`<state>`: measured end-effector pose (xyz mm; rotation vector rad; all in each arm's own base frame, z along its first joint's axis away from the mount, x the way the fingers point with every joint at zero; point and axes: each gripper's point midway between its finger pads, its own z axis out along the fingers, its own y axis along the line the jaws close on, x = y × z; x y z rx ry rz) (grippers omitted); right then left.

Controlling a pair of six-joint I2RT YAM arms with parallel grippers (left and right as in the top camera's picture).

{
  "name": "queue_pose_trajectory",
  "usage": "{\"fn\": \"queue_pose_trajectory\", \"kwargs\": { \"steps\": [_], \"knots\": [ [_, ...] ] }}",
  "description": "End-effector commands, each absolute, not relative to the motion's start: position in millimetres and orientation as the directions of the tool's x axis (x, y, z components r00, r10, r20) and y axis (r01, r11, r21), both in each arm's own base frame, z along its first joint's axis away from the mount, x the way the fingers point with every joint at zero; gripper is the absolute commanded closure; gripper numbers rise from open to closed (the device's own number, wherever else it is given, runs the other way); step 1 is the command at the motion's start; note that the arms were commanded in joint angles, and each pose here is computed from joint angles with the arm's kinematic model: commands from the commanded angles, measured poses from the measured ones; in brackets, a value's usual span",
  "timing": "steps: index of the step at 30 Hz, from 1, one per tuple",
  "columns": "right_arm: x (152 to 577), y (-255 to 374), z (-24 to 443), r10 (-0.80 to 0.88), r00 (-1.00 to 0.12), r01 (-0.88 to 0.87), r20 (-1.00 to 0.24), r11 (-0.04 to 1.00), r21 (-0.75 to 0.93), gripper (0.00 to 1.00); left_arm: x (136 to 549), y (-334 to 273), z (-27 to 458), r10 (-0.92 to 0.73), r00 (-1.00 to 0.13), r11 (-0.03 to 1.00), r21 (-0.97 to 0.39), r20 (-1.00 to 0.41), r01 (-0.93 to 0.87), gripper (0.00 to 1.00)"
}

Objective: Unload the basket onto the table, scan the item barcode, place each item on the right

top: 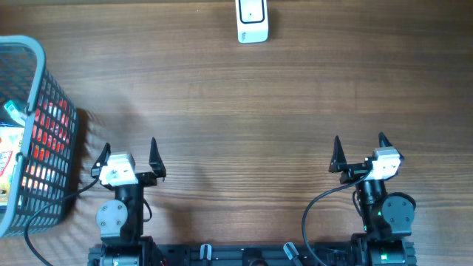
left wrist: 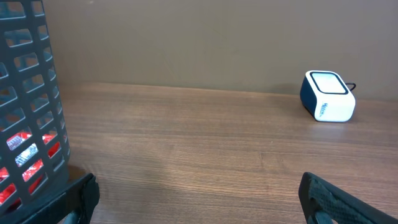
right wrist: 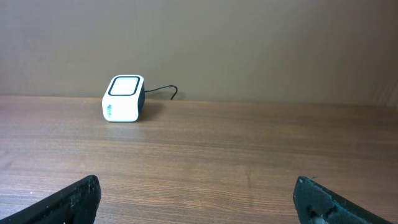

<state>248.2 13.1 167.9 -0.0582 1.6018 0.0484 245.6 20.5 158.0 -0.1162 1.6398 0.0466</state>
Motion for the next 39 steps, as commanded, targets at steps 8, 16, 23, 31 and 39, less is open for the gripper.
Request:
{"fn": "queue_pose_trajectory", "kwargs": {
  "steps": [8,16,23,31,39],
  "knots": [
    [248.5,15.1,166.8,-0.024,-0.034,-0.077,-0.999,0.997,-0.022,0.0,197.3,-98.4,256.5,-0.098,0.309,0.8,0.11,-0.946,0.59,0.0],
    [248.5,15.1,166.8,-0.025,-0.034,-0.077,-0.999,0.997,-0.022,0.0,191.7,-96.5,392.7,-0.104,0.295,0.809,0.092,-0.95,0.581,0.0],
    [248.5,15.1,166.8,-0.025,-0.034,-0.077,-0.999,0.997,-0.022,0.0,279.2,-49.4,428.9,0.165,-0.308,0.932,0.046,-0.937,0.36,0.0],
    [248.5,15.1,166.8,-0.024,-0.034,-0.077,-0.999,0.997,-0.022,0.0,299.7,51.5,409.4,0.14,-0.617,0.962,0.254,-0.775,-0.1,0.0],
    [248.5,15.1,166.8,-0.025,-0.034,-0.077,-0.999,0.997,-0.022,0.0,272.3,142.0,418.5,-0.208,-0.511,0.882,0.066,-0.834,-0.467,0.0]
  ]
}}
